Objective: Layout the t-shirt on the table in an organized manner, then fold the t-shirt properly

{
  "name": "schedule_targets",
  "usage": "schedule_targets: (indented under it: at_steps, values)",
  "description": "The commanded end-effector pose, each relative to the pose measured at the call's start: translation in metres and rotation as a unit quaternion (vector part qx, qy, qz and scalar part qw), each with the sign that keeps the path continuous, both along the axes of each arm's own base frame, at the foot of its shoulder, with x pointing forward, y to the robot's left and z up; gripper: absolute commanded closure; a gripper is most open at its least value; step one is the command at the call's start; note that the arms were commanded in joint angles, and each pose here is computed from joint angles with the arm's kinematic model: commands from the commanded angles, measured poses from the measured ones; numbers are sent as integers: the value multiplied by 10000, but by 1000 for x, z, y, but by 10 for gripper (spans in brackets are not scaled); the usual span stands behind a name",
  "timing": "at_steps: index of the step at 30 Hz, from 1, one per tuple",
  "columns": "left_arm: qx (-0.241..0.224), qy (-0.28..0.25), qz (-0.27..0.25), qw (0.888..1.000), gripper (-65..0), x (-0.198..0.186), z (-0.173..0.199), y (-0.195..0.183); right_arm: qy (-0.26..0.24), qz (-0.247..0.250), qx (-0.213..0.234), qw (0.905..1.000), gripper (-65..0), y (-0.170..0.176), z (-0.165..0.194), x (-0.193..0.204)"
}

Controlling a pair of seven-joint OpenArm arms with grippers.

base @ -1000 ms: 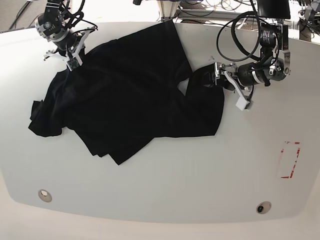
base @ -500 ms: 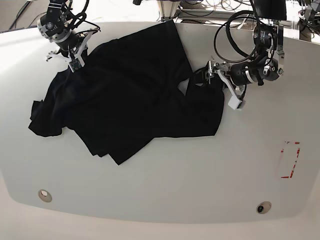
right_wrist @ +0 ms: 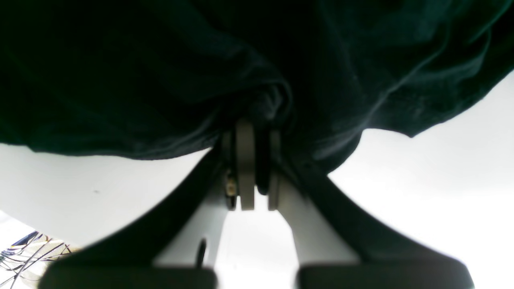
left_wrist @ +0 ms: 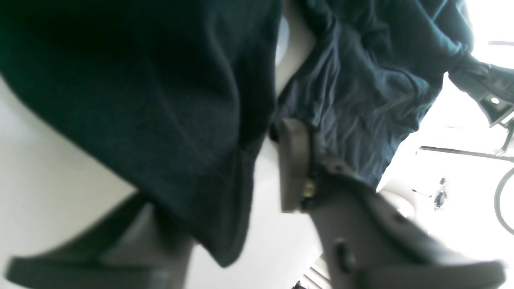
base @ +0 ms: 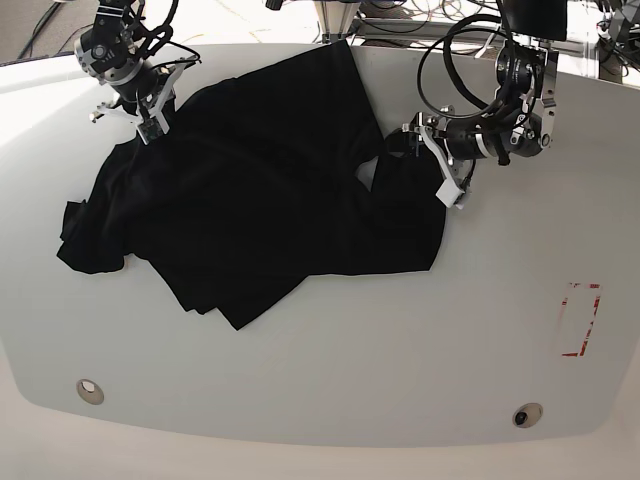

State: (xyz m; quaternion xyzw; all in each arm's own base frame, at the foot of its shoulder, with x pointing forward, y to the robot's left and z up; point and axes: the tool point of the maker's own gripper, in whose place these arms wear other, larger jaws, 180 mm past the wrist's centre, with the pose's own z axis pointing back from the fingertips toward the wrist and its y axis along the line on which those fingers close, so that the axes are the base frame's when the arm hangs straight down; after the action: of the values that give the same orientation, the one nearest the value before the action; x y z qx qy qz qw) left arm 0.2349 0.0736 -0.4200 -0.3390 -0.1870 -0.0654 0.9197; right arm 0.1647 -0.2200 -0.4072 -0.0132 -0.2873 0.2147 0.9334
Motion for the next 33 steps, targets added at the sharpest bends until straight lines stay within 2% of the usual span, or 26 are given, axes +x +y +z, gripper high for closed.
schedule_targets:
  at_steps: [1,3,12,18,25,29,33]
  values:
    - [204,70,41,9998,-60,6,-5,12,-267,21,-35,9996,-10,-3,12,13]
    - [324,6,86,9994,0,14,-5,18,-302,-2,-40,9995,-8,-4,14,16]
    - [1134,-583,570,9902,0,64,17,76,-580,-44,-15,9983,-6,-2,23,37]
    - [1587,-1300,601,9769,0,103,63,108,-857,-60,-43,9963,-5,-5,35,58]
    - [1957,-2096,597,9561,0,137,121,130,-1222,-435,-164,9914,-6,-34,52,87]
    - [2159,-2292,654,9469,0,149,141,148,-1134,-444,-508,9913,-6,-60,51,100]
    - [2307,-2374,800,9402,0,152,152,166,-1016,-579,-500,9919,-11,-77,41,115]
